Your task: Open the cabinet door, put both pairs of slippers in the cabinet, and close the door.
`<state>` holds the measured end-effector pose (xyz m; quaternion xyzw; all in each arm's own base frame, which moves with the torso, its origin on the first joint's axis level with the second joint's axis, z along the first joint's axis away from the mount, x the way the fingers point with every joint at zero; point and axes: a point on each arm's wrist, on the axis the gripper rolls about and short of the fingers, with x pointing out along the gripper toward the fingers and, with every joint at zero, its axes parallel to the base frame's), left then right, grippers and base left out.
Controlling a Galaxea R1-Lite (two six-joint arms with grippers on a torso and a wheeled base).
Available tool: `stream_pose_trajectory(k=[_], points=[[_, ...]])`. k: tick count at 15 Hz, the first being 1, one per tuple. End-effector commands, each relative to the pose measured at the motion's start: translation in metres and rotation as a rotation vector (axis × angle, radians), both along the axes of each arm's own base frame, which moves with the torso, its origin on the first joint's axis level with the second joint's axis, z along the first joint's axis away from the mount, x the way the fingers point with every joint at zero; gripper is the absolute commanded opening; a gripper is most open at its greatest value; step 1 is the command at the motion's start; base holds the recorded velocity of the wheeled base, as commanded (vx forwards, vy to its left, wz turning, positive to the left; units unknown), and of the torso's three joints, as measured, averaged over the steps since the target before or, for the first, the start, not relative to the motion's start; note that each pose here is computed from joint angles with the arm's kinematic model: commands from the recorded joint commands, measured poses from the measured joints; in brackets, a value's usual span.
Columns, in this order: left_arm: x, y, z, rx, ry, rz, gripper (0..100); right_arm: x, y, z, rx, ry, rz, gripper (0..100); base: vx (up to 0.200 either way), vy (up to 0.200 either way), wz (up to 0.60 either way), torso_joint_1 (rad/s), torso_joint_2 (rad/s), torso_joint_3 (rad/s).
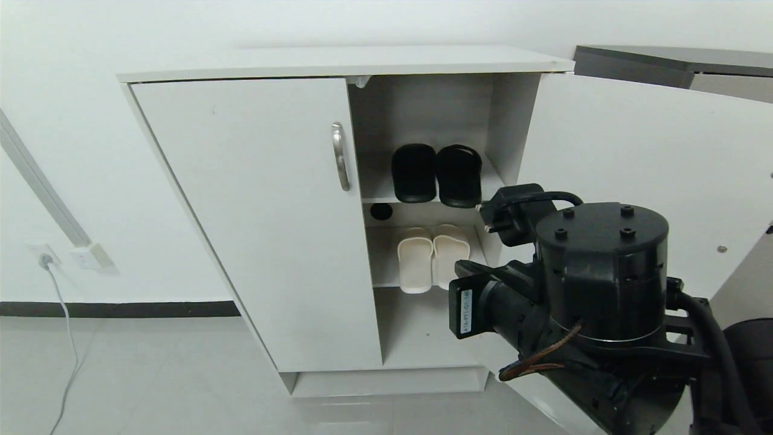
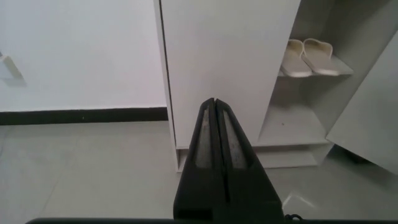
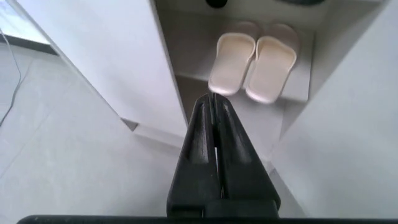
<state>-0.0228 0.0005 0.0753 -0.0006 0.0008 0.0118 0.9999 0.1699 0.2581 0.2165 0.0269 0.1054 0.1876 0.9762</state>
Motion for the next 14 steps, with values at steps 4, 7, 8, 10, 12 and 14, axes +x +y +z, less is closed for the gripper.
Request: stream_pose_trajectory(k=[4, 7, 8, 10, 12, 14], points=[[0.000, 0.000, 0.000, 0.000, 0.000, 0.001, 0, 0.003, 0.006, -0.024, -0.067, 0.042, 0.006, 0, -0.150, 0.000, 0.00, 0.004, 0.00, 0.002], [0.000, 0.000, 0.000, 0.000, 0.000, 0.002, 0, 0.002, 0.005, -0.029, -0.079, 0.054, 0.035, 0, 0.000, 0.000, 0.00, 0.000, 0.00, 0.000], [0.000, 0.000, 0.000, 0.001, 0.000, 0.002, 0, 0.002, 0.005, -0.030, -0.082, 0.055, 0.035, 0, 0.000, 0.000, 0.00, 0.000, 0.00, 0.000], [0.000, 0.000, 0.000, 0.001, 0.000, 0.002, 0, 0.002, 0.004, -0.031, -0.087, 0.057, 0.036, 0, 0.000, 0.000, 0.00, 0.000, 0.00, 0.000], [0.000, 0.000, 0.000, 0.001, 0.000, 0.002, 0, 0.002, 0.004, -0.031, -0.087, 0.057, 0.036, 0, 0.000, 0.000, 0.00, 0.000, 0.00, 0.000], [0.000, 0.000, 0.000, 0.001, 0.000, 0.002, 0, 0.002, 0.004, -0.031, -0.087, 0.057, 0.036, 0, 0.000, 0.000, 0.00, 0.000, 0.00, 0.000]])
